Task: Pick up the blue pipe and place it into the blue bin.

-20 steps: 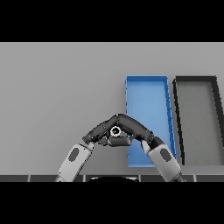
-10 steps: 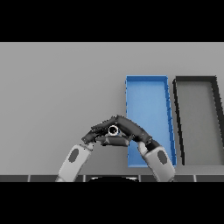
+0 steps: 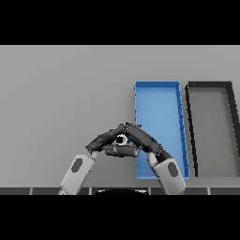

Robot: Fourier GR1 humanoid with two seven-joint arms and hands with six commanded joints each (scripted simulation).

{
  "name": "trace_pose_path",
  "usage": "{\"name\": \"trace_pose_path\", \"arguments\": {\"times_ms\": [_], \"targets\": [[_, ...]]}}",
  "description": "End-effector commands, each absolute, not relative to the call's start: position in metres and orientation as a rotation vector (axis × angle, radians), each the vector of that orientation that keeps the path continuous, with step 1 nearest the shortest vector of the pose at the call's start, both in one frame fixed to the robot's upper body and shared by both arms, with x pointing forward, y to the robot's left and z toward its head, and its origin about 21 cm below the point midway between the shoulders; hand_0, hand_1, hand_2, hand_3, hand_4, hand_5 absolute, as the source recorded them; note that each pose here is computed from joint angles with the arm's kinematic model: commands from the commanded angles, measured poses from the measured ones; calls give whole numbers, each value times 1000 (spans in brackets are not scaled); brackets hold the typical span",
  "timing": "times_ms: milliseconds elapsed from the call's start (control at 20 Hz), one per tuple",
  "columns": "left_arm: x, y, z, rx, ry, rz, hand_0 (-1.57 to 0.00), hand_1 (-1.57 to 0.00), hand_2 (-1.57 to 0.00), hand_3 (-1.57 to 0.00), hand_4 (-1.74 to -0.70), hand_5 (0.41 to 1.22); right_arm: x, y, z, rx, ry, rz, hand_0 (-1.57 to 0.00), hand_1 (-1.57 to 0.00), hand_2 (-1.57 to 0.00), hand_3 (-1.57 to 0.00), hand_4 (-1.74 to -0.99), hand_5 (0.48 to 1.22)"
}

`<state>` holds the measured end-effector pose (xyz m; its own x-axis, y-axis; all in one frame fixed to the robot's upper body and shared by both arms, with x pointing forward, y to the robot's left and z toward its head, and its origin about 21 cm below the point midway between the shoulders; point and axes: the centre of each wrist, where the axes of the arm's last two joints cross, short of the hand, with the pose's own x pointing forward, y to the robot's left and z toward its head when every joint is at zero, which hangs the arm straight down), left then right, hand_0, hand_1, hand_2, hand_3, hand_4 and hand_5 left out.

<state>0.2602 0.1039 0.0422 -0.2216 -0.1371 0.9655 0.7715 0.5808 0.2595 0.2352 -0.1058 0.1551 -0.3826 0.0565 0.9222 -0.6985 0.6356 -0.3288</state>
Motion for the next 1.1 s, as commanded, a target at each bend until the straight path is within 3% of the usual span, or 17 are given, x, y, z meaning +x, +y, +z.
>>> {"name": "trace_pose_path", "arguments": {"times_ms": [0, 150, 350, 700, 800, 950, 1050], "targets": [[261, 106, 42, -544, -1587, -912, -100, -93, -91, -71, -977, 682, 235, -109, 156, 513, -1801, 882, -1570, -1570, -1570, -1569, -1499, 1219], [259, 100, 37, -533, -1541, -888, -51, -47, -46, -36, -973, 578, 236, -108, 158, 530, -1818, 876, -1570, -1570, -1570, -1570, -1499, 1220], [259, 98, 35, -522, -1528, -878, -20, -19, -18, -14, -971, 519, 238, -104, 171, 572, -1818, 826, -1571, -1571, -1571, -1571, -1496, 1221], [259, 99, 36, -493, -1492, -887, -3, -3, -3, -2, -961, 475, 255, -129, 231, 678, -1848, 668, -1571, -1571, -1571, -1571, -1496, 1221], [259, 101, 38, -493, -1505, -885, -2, -2, -2, -1, -954, 474, 263, -137, 258, 681, -1916, 608, -1571, -1571, -1571, -1571, -1497, 1221], [256, 107, 37, -491, -1526, -893, 0, 0, 0, 0, -947, 468, 275, -161, 290, 576, -2003, 487, -1571, -1571, -1571, -1571, -1498, 1221], [255, 105, 38, -493, -1524, -885, 0, 0, 0, 0, -948, 466, 281, -179, 295, 482, -2024, 454, -1571, -1571, -1571, -1571, -1498, 1221]]}}
